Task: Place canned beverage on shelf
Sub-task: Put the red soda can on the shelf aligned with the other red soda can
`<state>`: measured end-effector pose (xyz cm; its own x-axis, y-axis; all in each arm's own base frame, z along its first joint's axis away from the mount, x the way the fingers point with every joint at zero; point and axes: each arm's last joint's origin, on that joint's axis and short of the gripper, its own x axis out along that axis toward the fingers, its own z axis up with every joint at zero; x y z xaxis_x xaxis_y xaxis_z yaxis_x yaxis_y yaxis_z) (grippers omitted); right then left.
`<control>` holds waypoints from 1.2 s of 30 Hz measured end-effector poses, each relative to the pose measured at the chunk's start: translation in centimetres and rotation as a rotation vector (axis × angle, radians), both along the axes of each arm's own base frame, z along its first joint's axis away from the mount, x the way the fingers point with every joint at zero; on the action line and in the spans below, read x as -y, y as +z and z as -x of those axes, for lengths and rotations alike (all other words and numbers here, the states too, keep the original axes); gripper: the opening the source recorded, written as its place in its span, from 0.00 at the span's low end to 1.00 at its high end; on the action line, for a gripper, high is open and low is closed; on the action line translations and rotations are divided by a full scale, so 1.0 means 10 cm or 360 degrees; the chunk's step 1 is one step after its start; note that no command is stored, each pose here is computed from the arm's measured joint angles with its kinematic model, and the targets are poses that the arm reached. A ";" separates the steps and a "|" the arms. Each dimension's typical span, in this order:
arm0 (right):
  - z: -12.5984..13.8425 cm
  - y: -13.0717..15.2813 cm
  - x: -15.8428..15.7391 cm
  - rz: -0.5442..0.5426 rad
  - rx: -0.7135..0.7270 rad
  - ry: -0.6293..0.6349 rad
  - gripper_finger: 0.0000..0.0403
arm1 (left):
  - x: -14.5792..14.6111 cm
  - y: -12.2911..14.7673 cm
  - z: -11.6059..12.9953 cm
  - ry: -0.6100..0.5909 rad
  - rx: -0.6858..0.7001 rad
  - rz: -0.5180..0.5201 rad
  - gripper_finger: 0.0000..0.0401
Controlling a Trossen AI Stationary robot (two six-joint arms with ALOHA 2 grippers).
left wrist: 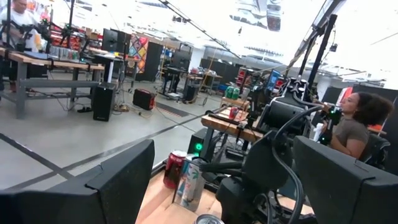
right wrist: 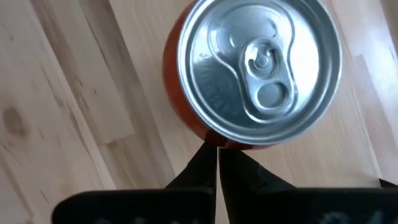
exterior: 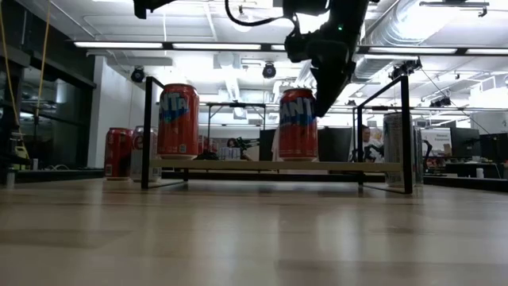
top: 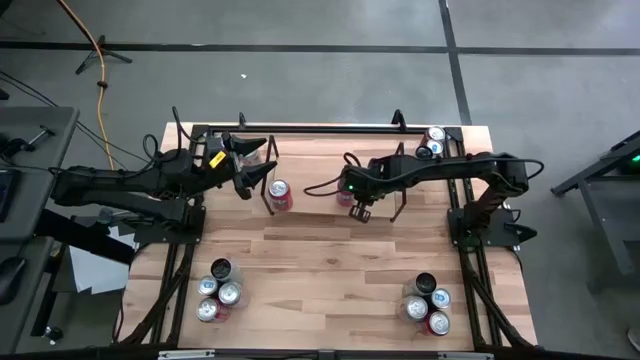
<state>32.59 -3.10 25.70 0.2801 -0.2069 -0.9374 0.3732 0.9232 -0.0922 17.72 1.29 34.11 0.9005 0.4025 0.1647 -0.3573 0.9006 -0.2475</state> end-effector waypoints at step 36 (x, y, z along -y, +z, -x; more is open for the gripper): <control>-0.38 -0.21 0.28 -0.0016 0.0338 -0.0061 0.00 | 0.00 0.00 0.00 0.0002 -0.0001 0.0000 0.84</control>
